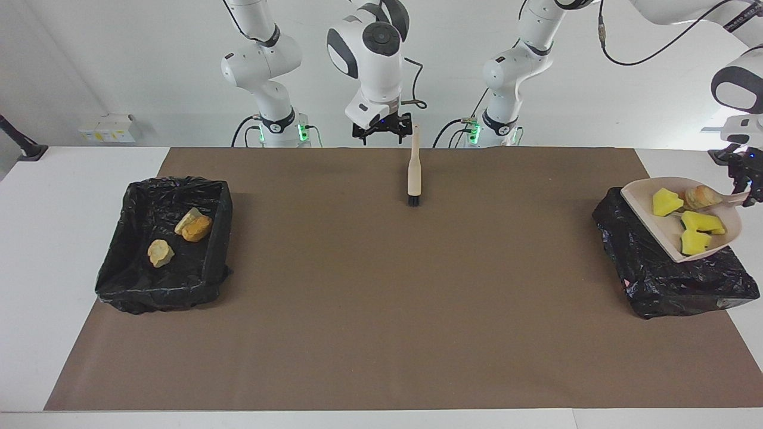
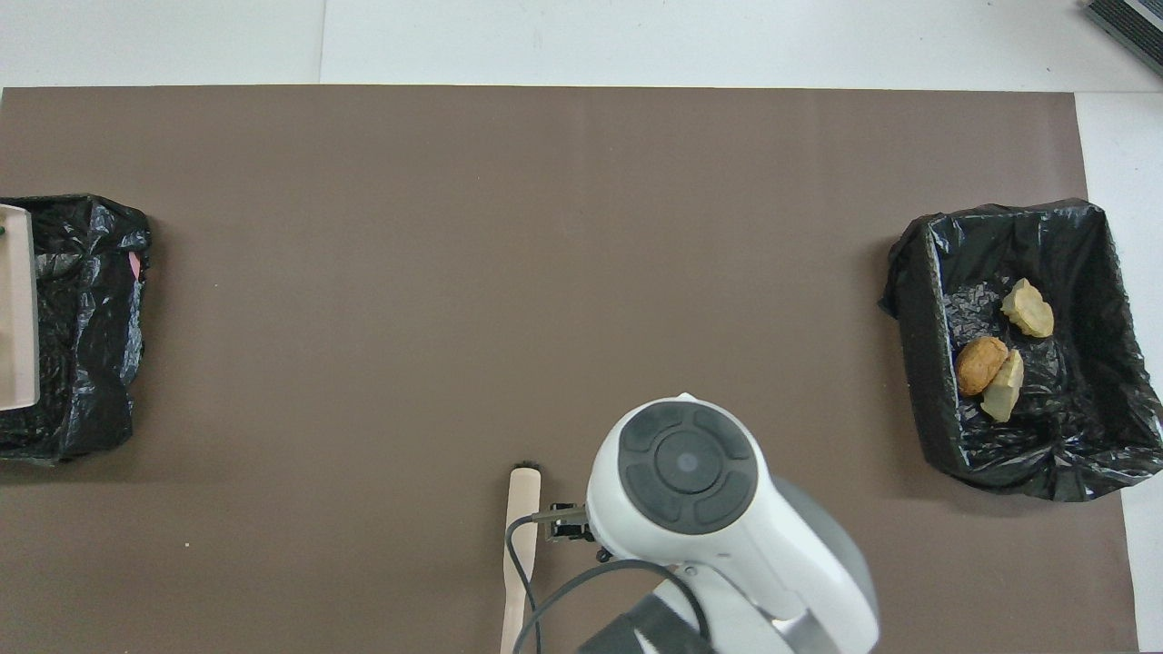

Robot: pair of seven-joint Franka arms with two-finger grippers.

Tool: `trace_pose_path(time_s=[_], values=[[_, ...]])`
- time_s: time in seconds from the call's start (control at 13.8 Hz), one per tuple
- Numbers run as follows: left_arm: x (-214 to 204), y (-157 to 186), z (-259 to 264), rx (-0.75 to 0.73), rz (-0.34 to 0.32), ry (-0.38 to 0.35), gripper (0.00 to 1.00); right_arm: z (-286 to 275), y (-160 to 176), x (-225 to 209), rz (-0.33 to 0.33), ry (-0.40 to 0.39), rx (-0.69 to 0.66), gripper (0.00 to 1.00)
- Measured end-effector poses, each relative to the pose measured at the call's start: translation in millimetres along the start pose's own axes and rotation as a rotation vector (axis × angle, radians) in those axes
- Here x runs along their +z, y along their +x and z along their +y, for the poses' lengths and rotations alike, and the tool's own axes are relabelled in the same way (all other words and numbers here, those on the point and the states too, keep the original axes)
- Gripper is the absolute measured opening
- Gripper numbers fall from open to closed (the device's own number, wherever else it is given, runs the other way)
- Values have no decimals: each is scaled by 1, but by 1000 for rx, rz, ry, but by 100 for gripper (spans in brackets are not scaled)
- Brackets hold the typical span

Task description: Sweep and dump trash in bin

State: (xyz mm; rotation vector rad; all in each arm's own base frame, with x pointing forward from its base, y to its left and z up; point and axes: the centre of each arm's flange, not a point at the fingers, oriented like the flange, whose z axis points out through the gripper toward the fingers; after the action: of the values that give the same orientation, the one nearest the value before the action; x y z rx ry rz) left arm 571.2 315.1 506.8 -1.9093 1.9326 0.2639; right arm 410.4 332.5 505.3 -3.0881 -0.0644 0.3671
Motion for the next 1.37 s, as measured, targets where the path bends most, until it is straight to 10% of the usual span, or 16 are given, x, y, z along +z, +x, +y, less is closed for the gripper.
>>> trace_pose_path(time_s=[0.87,1.37], values=[[2,36,-23,203,-539,-42,31,262,82,-111,136,-117,-160,100],[-56,23,-20,172,-702,-77,31,352,89,-135,179,-101,-19,100]])
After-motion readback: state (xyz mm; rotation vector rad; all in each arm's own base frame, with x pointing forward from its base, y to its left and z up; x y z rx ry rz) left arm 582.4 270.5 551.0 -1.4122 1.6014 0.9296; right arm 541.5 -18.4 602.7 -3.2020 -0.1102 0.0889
